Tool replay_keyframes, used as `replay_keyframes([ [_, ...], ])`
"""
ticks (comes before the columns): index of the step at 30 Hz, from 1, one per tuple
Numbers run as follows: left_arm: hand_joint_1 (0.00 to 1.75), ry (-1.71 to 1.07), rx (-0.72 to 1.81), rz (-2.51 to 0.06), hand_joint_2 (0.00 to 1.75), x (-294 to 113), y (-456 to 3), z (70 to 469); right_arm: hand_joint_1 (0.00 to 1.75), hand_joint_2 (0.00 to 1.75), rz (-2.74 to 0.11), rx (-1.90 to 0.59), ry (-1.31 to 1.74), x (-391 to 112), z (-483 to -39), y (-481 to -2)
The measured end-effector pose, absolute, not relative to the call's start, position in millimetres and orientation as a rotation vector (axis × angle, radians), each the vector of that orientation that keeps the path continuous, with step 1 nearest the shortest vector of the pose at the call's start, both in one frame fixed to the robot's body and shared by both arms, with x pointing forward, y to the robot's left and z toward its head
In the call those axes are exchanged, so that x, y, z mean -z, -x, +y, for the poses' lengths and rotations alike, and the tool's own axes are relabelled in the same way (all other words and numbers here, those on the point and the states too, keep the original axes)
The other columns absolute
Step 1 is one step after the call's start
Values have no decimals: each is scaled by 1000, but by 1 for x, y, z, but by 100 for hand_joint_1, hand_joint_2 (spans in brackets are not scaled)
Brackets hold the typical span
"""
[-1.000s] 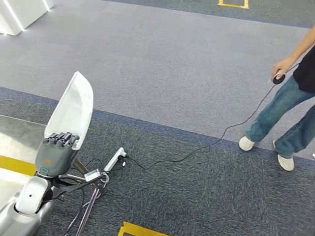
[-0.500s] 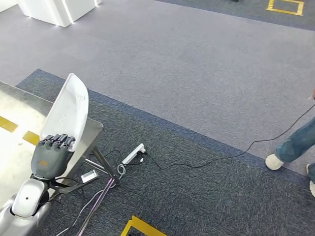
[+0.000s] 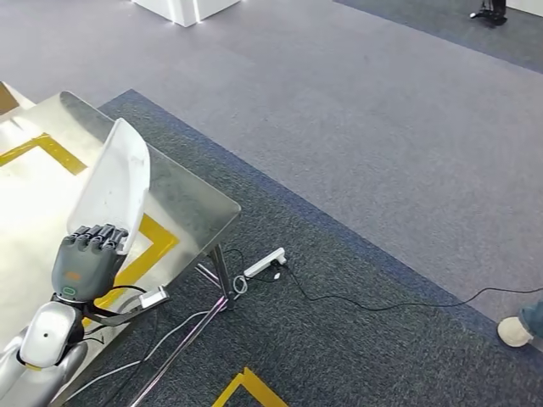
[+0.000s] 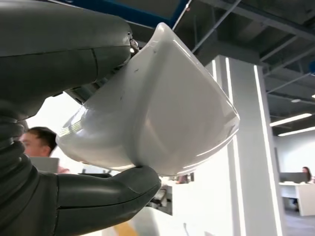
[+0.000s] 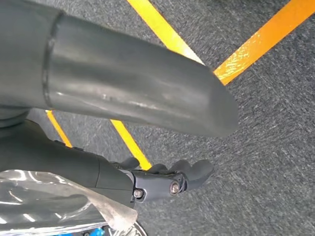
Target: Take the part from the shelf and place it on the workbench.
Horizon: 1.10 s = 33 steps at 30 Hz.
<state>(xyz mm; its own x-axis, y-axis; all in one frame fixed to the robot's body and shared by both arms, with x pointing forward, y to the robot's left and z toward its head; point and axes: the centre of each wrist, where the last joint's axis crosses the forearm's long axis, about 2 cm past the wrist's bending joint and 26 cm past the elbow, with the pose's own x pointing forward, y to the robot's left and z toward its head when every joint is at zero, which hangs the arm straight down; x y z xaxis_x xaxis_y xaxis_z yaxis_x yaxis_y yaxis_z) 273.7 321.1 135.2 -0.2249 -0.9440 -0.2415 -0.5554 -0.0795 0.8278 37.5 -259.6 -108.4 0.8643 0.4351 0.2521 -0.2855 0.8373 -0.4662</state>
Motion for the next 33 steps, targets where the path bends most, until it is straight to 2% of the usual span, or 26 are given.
replay_keyframes([
  [33,175,-1625,1236,-1775,175,-139,-279,321,0,0,-360,-401,437,109,-264,-38],
])
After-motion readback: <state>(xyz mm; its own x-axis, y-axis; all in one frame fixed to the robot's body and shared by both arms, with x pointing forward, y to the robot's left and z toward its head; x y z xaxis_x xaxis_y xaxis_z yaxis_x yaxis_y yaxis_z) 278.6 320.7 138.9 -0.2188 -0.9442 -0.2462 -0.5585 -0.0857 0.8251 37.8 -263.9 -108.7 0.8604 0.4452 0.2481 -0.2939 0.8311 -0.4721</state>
